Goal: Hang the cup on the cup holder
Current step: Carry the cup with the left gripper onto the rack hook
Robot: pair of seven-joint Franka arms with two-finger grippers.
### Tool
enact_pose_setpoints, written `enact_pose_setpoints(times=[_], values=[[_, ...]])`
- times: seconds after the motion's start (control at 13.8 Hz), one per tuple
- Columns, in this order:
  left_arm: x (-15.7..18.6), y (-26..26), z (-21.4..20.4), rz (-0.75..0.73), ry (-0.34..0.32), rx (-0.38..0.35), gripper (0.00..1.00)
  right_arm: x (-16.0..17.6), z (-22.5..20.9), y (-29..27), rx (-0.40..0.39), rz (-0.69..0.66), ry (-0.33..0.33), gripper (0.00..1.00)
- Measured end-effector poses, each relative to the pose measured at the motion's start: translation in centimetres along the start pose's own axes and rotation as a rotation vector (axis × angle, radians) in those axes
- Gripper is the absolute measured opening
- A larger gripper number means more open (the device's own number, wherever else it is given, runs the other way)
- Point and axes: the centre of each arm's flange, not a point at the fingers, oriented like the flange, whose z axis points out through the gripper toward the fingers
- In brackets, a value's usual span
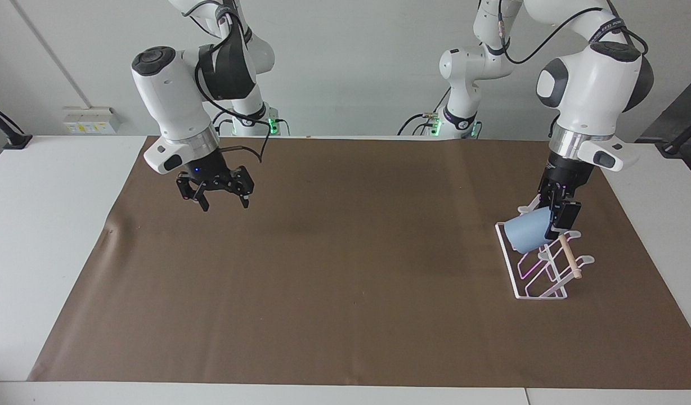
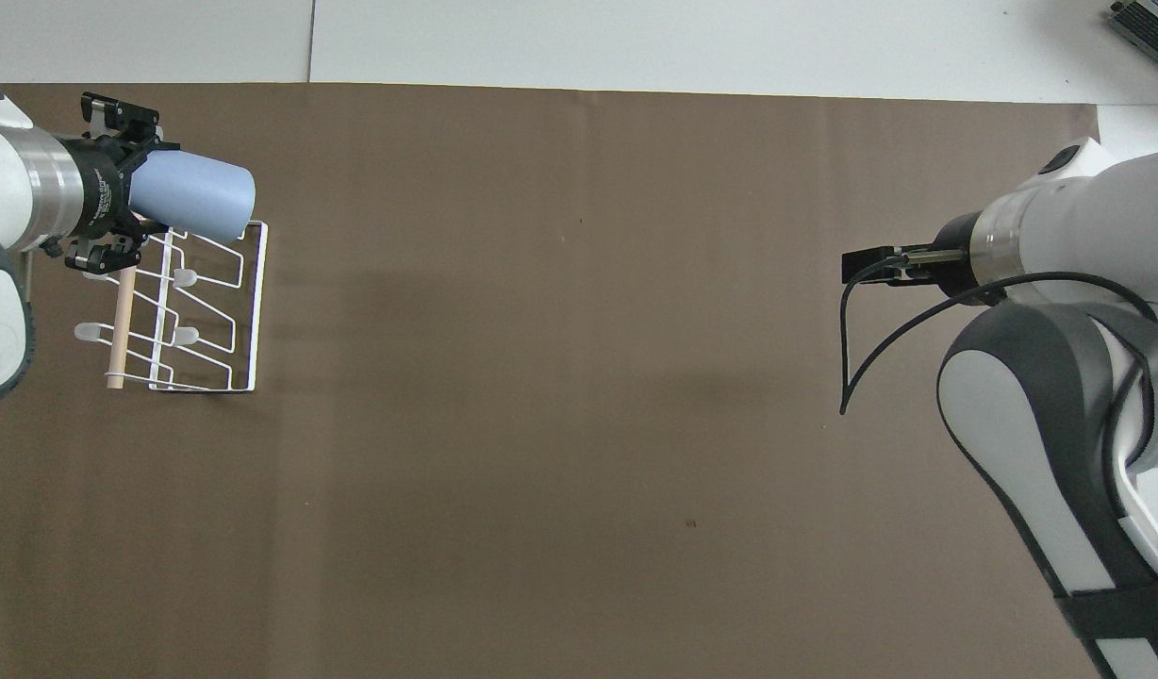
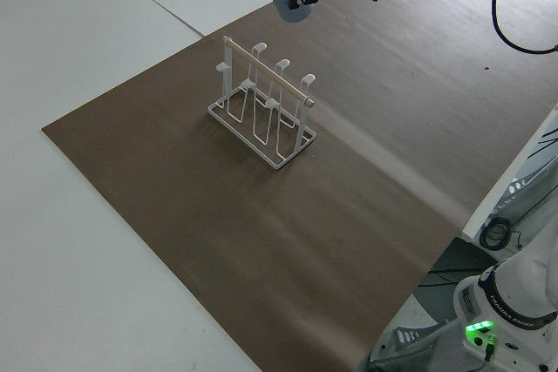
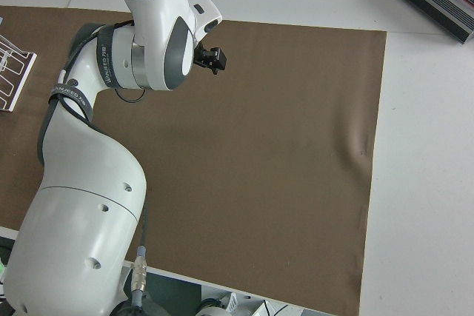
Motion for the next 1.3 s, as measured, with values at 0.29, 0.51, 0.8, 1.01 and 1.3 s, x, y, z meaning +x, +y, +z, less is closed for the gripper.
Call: enact_pose_setpoints(times=[0.29,0.51,0.8,1.01,1.3], values=[[-0.3,-1.5,2.8,0.179,0.155,0.032,0.79,0.2,-4.9,2.4,-0.008,0.04,-0.051,1.0],[-0.2,-1.8,3.7,0.257,0.22,0.035,0.79,-0.2,-8.6,4.3,-0.013,0.072,-0.1,1.0],[-0.7,-2.0,6.4,0.355,0.269,0.055,0.79,-0.5,-9.5,4.6,-0.013,0.077,-0.109,1.0],[-1.3,-2.4,7.6,0.376,0.258,0.032,0.79,-0.7,-9.3,5.4,-0.016,0.091,-0.122,1.0],[-2.1,-3.4,8.9,0.426,0.265,0.03,0.79,-1.6,-9.1,7.0,-0.034,0.12,-0.18,1.0]])
